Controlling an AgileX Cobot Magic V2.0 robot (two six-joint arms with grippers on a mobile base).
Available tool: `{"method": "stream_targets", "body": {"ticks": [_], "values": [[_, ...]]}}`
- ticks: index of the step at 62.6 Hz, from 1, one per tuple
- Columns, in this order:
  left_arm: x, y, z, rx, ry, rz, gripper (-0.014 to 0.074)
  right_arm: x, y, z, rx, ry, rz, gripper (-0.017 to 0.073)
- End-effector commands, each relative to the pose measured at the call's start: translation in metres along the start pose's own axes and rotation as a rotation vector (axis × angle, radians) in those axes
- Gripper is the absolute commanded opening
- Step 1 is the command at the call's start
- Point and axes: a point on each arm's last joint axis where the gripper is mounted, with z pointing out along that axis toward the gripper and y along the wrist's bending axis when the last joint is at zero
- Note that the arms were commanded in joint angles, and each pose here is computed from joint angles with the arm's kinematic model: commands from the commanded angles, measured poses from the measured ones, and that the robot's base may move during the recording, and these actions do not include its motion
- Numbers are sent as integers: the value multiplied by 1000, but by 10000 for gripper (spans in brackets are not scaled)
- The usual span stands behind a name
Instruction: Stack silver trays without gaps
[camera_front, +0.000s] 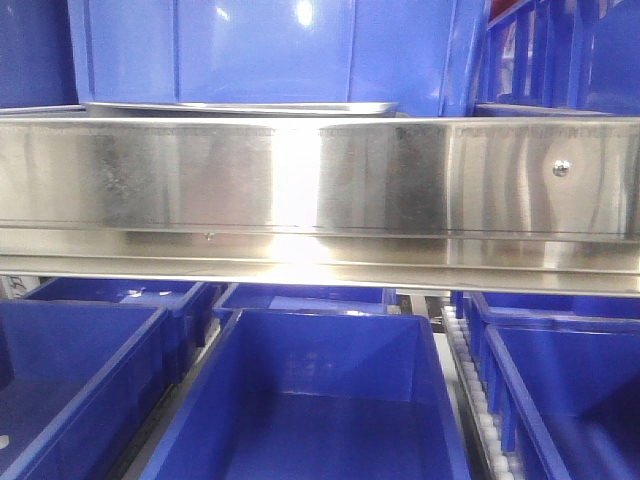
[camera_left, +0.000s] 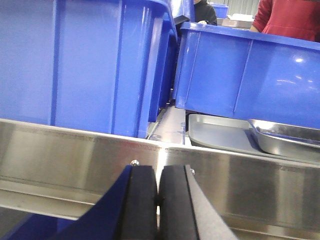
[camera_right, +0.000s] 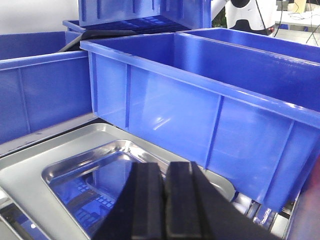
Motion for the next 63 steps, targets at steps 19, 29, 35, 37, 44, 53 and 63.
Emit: {"method": "stream_targets", "body": {"ticks": [19,29,35,37,44,53,63], "values": [[-3,0,-1,4,-31,3,4,-4,0,-3,-6,-35,-22,-88],[-3,0,-1,4,-31,3,4,-4,0,-3,-6,-35,-22,-88],[-3,0,-1,4,-31,3,4,-4,0,-3,-6,-35,-22,-88],[-3,0,-1,4,-31,3,4,-4,0,-3,-6,-35,-22,-88],[-3,0,-1,4,-31,3,4,-4,0,-3,-6,-35,-22,-88],[-3,0,-1,4,-31,3,4,-11,0,-17,-2,-61,-20,-88],[-3,0,-1,4,-31,3,4,0,-6,-59,46,6,-14,-88]]}}
